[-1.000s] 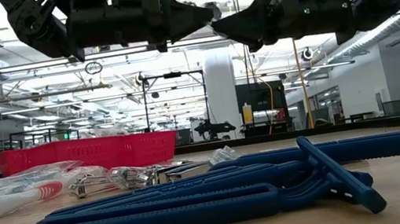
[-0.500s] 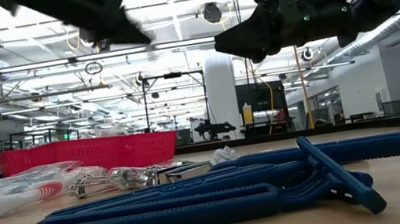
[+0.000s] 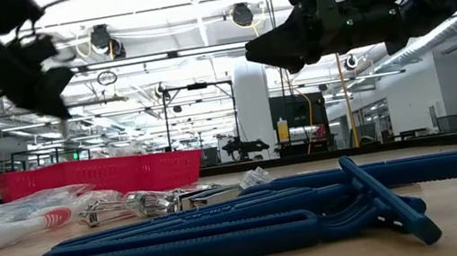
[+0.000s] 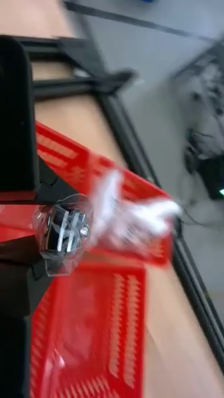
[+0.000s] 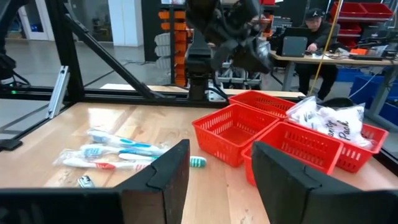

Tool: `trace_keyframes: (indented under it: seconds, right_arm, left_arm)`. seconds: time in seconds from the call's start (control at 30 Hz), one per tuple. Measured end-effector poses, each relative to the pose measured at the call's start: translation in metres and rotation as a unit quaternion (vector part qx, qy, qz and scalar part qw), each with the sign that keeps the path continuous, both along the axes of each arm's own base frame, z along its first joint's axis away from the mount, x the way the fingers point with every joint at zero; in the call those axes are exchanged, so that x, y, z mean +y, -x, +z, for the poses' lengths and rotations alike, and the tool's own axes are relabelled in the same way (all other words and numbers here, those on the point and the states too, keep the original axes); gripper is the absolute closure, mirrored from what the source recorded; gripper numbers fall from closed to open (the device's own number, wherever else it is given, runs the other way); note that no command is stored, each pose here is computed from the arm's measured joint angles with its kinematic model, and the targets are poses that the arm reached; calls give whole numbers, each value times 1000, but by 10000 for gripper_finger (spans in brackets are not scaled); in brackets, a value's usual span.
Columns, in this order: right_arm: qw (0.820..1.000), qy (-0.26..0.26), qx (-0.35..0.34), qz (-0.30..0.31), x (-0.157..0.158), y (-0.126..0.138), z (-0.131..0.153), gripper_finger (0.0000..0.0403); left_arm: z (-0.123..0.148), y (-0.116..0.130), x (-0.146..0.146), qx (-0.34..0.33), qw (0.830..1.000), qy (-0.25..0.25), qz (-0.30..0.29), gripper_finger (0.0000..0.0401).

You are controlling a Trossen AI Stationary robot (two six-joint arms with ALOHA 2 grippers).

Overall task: Pick & Place Travel size toiletries
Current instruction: Put the nail cutter into the horizontal left red bin

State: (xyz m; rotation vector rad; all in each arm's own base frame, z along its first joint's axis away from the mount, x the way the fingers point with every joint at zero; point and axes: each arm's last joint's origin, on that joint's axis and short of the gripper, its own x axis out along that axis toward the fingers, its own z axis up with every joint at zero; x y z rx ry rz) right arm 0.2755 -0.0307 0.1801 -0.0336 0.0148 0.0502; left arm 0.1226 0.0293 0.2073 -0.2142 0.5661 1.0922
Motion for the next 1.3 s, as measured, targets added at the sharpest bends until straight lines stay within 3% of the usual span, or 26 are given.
trace_keyframes:
  seconds: [0.17,0.47,0.7,0.87,0.97,1.1,1.3]
  right_arm:
    - [1000,-1,0,-4,-2,0,0,244]
    - [1000,-12,1,-4,-2,0,0,242]
    - [1000,-11,1,-4,-2,0,0,241]
    - [1000,-12,1,-4,-2,0,0,243]
    - [1000,-13,6,3,1,0,-1,245]
    - [996,-17,73,46,18,-12,-3,241]
    - [973,-17,208,94,55,-37,-1,237]
  left_arm:
    - [-22,13,4,-4,998,54,37,353]
    - [-35,20,12,-7,993,74,89,295]
    - [-36,19,14,-5,992,105,75,232]
    - [-34,18,16,25,995,85,45,179]
    - [-22,11,18,2,997,66,26,160]
    - [-5,0,20,-50,998,36,2,144]
    - [9,-12,22,-130,991,14,-25,138]
